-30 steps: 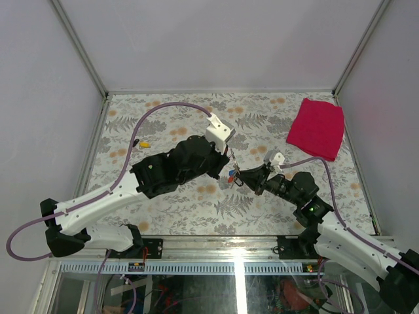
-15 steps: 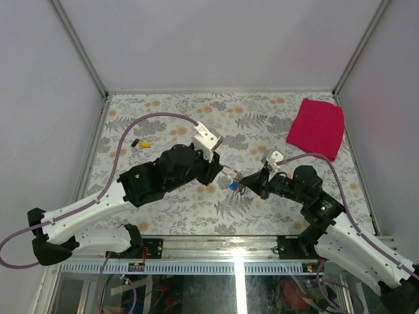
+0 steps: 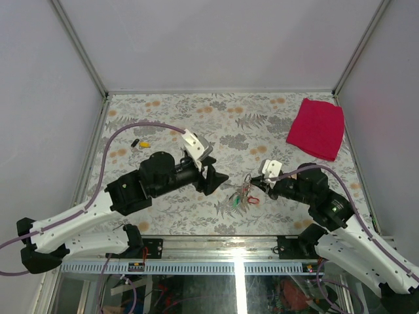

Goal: Put the keys on the keyring

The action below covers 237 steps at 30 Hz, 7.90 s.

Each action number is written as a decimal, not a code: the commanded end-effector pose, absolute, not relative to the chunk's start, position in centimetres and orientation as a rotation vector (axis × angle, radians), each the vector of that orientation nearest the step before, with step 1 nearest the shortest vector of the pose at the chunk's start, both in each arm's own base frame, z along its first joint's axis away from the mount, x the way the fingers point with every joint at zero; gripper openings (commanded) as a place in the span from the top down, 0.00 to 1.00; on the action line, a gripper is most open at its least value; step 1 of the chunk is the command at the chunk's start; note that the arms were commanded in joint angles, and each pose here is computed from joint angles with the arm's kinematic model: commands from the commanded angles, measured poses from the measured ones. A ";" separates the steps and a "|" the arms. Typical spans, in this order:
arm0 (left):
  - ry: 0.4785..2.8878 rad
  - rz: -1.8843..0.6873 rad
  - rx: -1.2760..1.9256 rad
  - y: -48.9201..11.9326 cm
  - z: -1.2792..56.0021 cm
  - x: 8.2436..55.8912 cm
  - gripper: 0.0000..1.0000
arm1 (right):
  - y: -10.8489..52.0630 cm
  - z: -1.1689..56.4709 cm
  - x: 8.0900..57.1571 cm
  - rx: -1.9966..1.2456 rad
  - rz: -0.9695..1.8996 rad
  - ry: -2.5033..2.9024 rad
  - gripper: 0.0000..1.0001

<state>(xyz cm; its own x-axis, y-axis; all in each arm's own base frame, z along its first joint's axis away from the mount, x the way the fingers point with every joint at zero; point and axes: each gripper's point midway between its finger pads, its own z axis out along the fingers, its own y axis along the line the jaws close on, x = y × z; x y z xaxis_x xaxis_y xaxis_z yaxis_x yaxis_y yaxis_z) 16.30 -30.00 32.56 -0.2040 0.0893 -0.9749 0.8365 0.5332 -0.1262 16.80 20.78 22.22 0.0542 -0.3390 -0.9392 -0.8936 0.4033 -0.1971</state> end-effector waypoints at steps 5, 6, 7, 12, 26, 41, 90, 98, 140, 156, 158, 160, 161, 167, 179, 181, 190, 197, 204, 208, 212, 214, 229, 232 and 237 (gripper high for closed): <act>1.537 -0.925 0.827 -32.8 32.9 16.3 0.31 | 20.3 27.3 17.5 -1.240 0.433 1.256 1.00; 1.539 -0.928 0.814 -32.9 32.8 16.4 0.30 | 20.3 27.5 17.6 -1.237 0.427 1.259 1.00; 1.535 -0.936 0.798 -33.0 32.8 16.5 0.30 | 20.3 27.6 17.7 -1.232 0.427 1.268 1.00; 1.470 -0.958 0.698 -33.5 32.2 17.5 0.27 | 20.6 28.6 18.0 -1.164 0.483 1.344 1.00; 1.336 -0.942 0.688 -35.8 32.0 18.5 0.22 | 21.2 29.2 19.5 -1.044 0.577 1.732 1.00; 1.349 -0.808 0.729 -36.3 30.1 20.2 0.25 | 21.1 29.5 19.1 -1.031 0.598 1.893 1.00; 1.216 -0.640 0.800 -38.1 30.7 21.6 0.40 | 22.3 28.6 15.9 -1.104 0.794 2.158 1.00; 1.160 -0.644 0.780 -38.1 32.1 21.6 0.43 | 22.6 27.9 14.9 -1.157 0.850 2.189 1.00; 0.980 -0.920 0.455 -33.4 42.1 18.7 1.00 | 20.6 40.4 16.6 -0.684 0.819 1.293 0.57; 0.976 -0.935 0.445 -33.0 42.6 18.4 1.00 | 22.1 39.5 15.7 -0.731 0.911 1.221 0.74; 0.973 -0.937 0.446 -33.0 42.7 18.4 1.00 | 22.1 39.4 15.8 -0.733 0.912 1.225 0.76; 0.974 -0.936 0.446 -33.0 42.7 18.4 1.00 | 22.3 39.1 15.7 -0.744 0.918 1.228 0.76; 0.974 -0.936 0.446 -33.0 42.7 18.4 1.00 | 22.4 39.0 15.7 -0.754 0.921 1.229 0.74; 0.969 -0.940 0.446 -33.0 43.0 18.3 1.00 | 23.3 38.0 15.4 -0.801 0.960 1.249 0.67; 0.976 -0.933 0.451 -33.1 42.8 18.4 1.00 | 24.3 38.8 15.0 -0.786 1.051 1.228 0.67; 0.976 -0.929 0.449 -33.0 42.8 18.5 1.00 | 24.1 38.5 15.2 -0.790 1.030 1.236 0.70; 0.969 -0.932 0.449 -32.9 43.1 18.3 1.00 | 22.8 37.3 15.4 -0.799 0.928 1.260 0.75; 0.969 -0.940 0.449 -32.9 43.2 18.2 1.00 | 22.6 36.5 15.7 -0.810 0.894 1.282 0.86; 0.969 -0.937 0.448 -32.8 43.3 18.2 1.00 | 22.8 36.7 15.9 -0.798 0.905 1.285 0.84; 0.975 -0.937 0.450 -32.9 43.1 18.3 1.00 | 23.0 37.2 15.8 -0.793 0.926 1.271 0.82; 0.975 -0.936 0.451 -32.9 43.1 18.3 1.00 | 23.1 37.6 15.9 -0.781 0.937 1.260 0.81; 0.975 -0.936 0.450 -32.9 43.1 18.3 1.00 | 23.2 37.8 15.9 -0.774 0.940 1.254 0.81; 0.984 -0.940 0.456 -33.1 42.6 18.3 1.00 | 23.1 38.7 16.4 -0.731 0.945 1.240 0.83; 0.983 -0.941 0.456 -33.1 42.7 18.3 1.00 | 23.1 38.9 16.5 -0.718 0.942 1.239 0.84; 0.985 -0.941 0.456 -33.1 42.6 18.3 1.00 | 23.0 38.9 16.7 -0.709 0.938 1.241 0.84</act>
<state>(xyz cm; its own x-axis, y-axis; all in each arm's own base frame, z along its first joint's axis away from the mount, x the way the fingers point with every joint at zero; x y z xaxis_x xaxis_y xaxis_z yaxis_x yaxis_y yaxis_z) 18.57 -34.60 38.22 0.1808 -0.3401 -0.9229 0.8406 0.5406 -0.0345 16.48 23.19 36.77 0.0065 0.1443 -0.9895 -0.8931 0.4460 0.0591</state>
